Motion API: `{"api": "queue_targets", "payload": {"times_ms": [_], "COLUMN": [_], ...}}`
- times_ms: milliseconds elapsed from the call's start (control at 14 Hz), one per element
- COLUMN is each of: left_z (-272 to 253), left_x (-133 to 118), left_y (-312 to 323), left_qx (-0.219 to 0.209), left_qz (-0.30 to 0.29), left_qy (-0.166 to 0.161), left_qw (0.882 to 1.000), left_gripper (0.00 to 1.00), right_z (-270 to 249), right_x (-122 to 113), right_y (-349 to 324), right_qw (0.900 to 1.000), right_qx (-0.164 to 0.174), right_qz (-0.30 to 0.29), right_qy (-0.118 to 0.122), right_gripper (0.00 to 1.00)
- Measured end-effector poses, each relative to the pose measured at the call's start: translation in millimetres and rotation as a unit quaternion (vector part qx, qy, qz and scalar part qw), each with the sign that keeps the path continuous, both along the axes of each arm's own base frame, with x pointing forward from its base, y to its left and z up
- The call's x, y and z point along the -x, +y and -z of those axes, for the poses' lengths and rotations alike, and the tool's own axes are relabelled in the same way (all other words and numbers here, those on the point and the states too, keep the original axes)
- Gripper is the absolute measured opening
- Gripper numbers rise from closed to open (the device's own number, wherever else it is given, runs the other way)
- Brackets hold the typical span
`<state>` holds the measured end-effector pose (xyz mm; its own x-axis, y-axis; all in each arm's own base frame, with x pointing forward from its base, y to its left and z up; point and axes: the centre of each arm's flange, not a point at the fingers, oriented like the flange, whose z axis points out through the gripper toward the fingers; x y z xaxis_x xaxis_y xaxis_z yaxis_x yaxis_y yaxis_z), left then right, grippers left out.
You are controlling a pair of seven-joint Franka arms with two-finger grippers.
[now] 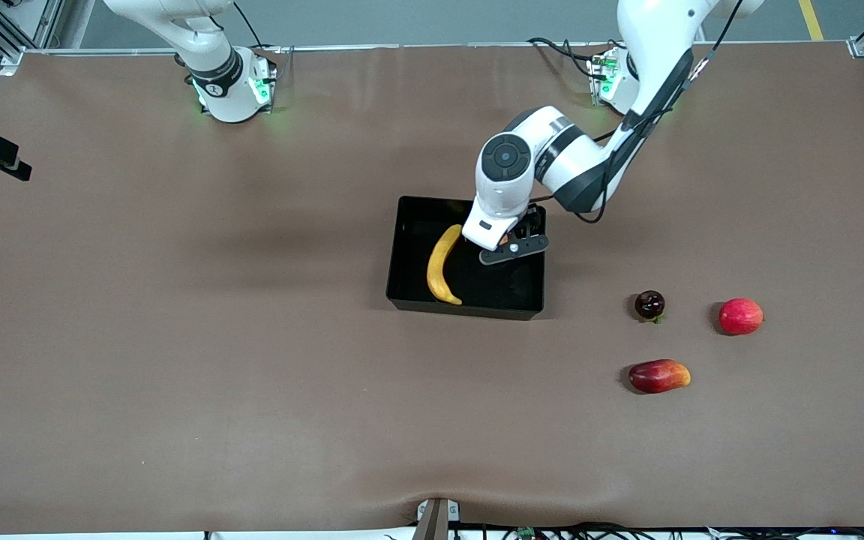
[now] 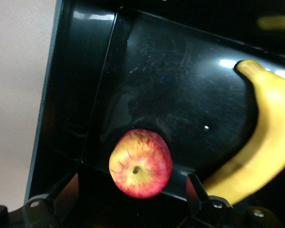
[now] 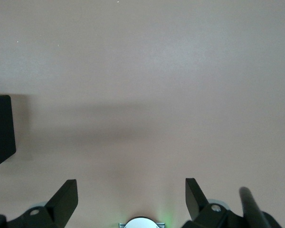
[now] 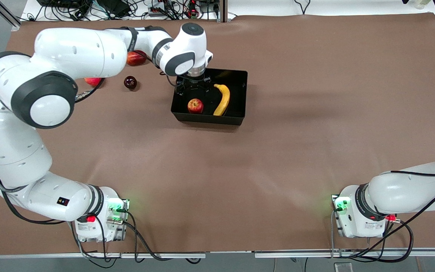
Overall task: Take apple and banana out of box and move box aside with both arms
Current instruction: 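Lower the left gripper into the box and grasp the apple, then carry the apple out and set it beside the peach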
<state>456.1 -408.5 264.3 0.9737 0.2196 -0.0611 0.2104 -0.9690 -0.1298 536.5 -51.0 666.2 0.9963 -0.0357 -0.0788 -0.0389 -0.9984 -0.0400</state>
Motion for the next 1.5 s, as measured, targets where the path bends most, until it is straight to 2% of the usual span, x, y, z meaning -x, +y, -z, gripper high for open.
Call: {"api": "queue_targets", "payload": {"times_ms": [214,714,786,857,929,1000,1286,1500], "left_z": [24,48,51,53,51,48,15,-59], "left_x": [7,15,15,15,13,11,-11,-43], "left_y": [-3,-7,-7,-7,-7,-8,-15,-11], "left_qx": [-0.017,-0.026,-0.027,-0.026,-0.025,-0.023,-0.010,-0.024], "left_qz": [0.000,0.001,0.002,0.002,0.001,-0.001,-0.020,-0.040], "left_qy": [0.006,0.019,0.021,0.022,0.020,0.017,-0.009,-0.032], "left_qw": [1.000,0.999,0.999,0.999,0.999,1.000,1.000,0.998], "left_gripper": [1.00,1.00,0.93,0.81,0.74,0.74,0.73,0.73], "right_z": [0,0,0,0,0,0,0,-1], "right_x": [0,0,0,0,0,0,0,0], "right_y": [0,0,0,0,0,0,0,0], "right_qw": [1.000,1.000,1.000,1.000,1.000,1.000,1.000,1.000], "right_qx": [0.000,0.000,0.000,0.000,0.000,0.000,0.000,0.000], "right_qz": [0.000,0.000,0.000,0.000,0.000,0.000,0.000,0.000], "right_qy": [0.000,0.000,0.000,0.000,0.000,0.000,0.000,-0.001], "right_gripper": [1.00,1.00,1.00,1.00,1.00,1.00,1.00,1.00]}}
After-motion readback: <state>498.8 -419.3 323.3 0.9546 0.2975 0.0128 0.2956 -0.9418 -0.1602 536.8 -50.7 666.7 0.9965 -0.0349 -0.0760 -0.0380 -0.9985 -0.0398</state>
